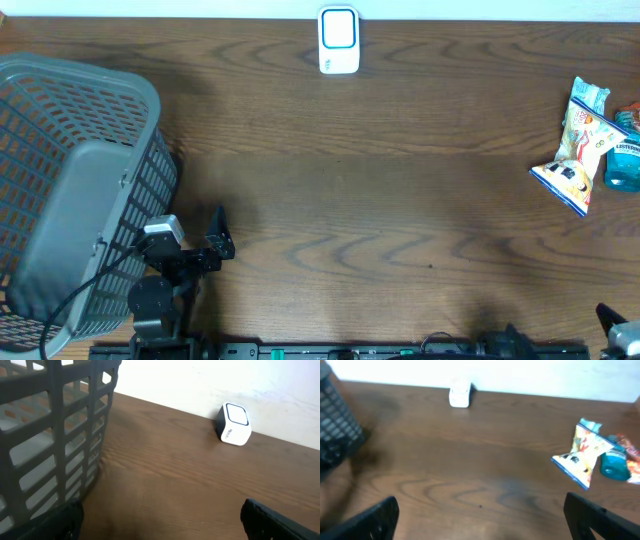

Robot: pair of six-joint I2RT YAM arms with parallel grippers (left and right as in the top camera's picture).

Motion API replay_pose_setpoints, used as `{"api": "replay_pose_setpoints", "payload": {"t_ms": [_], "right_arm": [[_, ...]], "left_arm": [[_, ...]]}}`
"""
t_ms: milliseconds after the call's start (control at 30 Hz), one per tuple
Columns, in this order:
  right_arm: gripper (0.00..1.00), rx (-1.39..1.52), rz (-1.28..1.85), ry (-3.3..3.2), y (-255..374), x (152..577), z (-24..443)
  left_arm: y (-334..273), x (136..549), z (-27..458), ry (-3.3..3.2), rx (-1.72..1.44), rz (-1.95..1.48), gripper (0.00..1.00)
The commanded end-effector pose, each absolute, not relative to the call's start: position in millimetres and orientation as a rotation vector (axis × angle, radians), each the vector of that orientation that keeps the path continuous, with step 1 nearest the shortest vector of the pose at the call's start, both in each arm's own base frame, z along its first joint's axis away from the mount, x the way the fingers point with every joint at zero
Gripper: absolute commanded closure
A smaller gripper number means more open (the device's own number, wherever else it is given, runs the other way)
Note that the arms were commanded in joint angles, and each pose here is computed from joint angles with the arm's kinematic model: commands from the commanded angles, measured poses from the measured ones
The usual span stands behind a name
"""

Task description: Scan the item barcode

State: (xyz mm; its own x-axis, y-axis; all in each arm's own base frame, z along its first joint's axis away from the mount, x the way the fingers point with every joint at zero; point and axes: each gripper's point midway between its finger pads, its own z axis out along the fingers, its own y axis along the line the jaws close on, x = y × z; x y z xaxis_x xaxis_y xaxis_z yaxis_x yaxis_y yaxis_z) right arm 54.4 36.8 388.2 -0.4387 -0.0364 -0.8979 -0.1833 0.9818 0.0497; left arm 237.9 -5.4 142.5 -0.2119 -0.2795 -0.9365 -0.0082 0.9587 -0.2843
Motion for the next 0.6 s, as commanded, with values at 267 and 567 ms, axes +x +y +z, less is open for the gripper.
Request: {"api": "replay_pose_setpoints", "payload": {"t_ms": [267, 567], "right_arm": [[0.01, -0.169, 0.086, 1.708, 28, 131, 362], [0.01, -0.173, 0.071, 1.594, 26, 171, 307]], "left_arm": [[-8, 237, 129, 1.812, -0.210, -0.262, 0.00], [-8, 237, 129, 1.812, -0.211, -0.262, 0.00]]}}
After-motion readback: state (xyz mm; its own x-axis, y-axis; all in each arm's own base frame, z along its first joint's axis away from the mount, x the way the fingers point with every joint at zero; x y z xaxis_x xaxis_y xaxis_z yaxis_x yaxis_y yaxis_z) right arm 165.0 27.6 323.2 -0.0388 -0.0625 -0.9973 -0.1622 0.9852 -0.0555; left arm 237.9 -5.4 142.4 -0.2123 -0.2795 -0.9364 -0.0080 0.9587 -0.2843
